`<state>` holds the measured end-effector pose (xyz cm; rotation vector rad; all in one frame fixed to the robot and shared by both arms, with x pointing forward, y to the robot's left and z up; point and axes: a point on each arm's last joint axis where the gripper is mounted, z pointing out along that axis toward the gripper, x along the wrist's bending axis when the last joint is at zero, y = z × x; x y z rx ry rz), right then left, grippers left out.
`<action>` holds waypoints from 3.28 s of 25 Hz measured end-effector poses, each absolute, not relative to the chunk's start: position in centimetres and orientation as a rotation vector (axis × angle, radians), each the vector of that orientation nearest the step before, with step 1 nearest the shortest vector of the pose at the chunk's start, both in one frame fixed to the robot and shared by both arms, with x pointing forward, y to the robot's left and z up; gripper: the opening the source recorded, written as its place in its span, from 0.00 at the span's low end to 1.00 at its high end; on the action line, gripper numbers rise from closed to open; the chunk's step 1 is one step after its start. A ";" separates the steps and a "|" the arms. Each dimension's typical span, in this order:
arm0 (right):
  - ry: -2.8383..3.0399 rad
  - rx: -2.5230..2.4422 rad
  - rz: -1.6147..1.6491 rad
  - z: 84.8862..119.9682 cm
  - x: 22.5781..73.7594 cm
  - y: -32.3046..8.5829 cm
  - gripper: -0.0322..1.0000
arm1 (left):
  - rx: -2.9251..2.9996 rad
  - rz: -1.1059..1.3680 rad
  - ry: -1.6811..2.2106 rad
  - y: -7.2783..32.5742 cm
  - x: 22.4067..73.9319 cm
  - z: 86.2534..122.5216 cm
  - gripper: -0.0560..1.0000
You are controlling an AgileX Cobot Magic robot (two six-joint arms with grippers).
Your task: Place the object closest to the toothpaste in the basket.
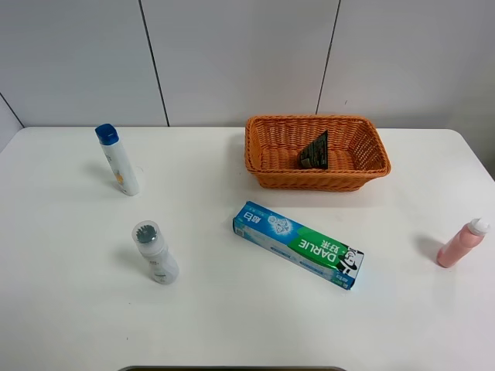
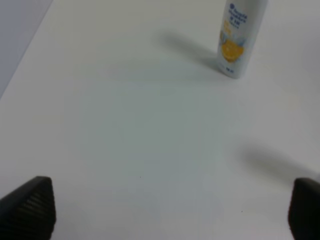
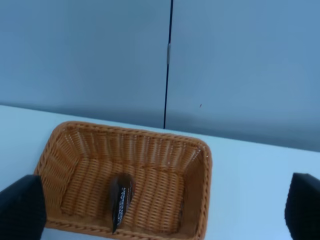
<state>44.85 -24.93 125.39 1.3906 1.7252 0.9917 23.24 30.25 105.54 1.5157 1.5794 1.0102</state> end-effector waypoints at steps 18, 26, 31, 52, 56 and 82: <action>1.553 1.403 1.009 126.9 27.8 -30.4 0.99 | 1.516 1.010 1.579 30.2 23.2 105.5 0.94; 1.509 1.470 0.917 121.0 24.2 -31.1 0.99 | 1.516 1.010 1.579 30.2 23.2 105.5 0.94; 1.547 1.544 0.891 116.6 23.7 -30.8 0.99 | 1.516 1.010 1.579 30.2 23.2 105.5 0.94; 1.511 1.547 0.978 106.4 22.7 -30.1 0.99 | 1.515 1.008 1.579 30.2 23.2 105.5 0.94; 1.547 1.559 0.945 105.3 23.2 -30.0 0.99 | 1.515 1.008 1.579 30.2 23.2 105.5 0.94; 1.580 1.528 0.944 105.2 23.2 -29.9 0.99 | 1.515 1.009 1.579 30.2 23.2 105.5 0.94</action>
